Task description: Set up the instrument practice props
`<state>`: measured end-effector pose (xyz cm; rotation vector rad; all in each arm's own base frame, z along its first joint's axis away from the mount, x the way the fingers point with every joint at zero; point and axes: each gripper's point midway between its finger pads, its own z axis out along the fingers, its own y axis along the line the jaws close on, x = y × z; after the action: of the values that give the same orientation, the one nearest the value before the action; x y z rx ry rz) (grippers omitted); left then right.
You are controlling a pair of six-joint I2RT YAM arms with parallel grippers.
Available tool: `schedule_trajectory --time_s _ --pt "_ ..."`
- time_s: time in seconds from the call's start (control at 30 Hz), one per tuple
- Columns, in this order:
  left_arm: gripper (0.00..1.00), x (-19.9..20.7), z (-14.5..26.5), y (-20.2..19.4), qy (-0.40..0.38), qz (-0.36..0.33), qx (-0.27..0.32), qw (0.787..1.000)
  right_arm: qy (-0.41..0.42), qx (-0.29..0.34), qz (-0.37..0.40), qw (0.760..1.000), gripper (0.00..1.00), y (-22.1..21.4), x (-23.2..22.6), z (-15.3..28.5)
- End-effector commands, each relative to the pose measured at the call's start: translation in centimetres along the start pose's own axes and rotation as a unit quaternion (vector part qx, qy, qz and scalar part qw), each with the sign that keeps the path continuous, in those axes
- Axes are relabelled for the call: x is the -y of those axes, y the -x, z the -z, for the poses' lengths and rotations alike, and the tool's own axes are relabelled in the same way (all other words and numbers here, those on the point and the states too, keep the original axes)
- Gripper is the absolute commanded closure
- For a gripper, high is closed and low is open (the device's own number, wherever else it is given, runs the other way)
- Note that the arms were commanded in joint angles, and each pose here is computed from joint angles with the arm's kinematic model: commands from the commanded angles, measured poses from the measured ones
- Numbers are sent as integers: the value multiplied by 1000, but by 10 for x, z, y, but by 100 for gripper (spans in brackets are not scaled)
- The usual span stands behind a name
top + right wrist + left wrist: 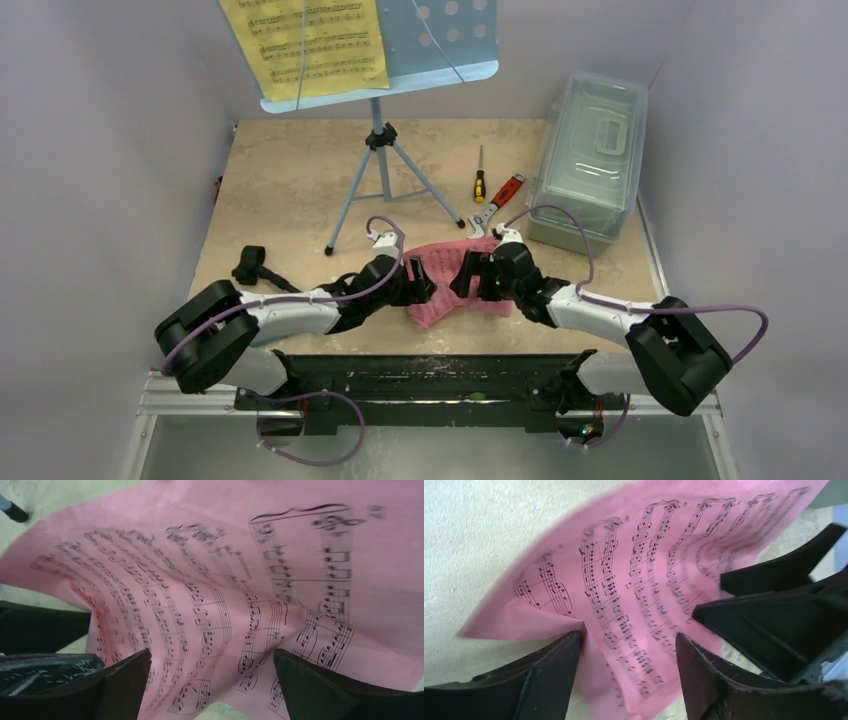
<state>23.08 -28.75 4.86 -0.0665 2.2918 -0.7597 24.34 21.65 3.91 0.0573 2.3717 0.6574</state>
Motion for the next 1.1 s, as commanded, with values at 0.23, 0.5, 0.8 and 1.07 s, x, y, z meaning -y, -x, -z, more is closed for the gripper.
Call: schedule_trajectory --time_s 0.23,0.5,0.8,1.07 --pt "66 -1 6 17 21 -13 25 999 30 -33 24 999 2 -19 -3 16" --pt "37 -22 21 18 69 -26 23 997 19 -24 29 999 2 -13 0 20" --pt "10 -18 18 17 47 -45 1 998 -135 21 -63 989 2 8 43 54" --pt "10 -44 2 -14 76 -27 -29 996 -202 104 -139 964 2 47 93 83"
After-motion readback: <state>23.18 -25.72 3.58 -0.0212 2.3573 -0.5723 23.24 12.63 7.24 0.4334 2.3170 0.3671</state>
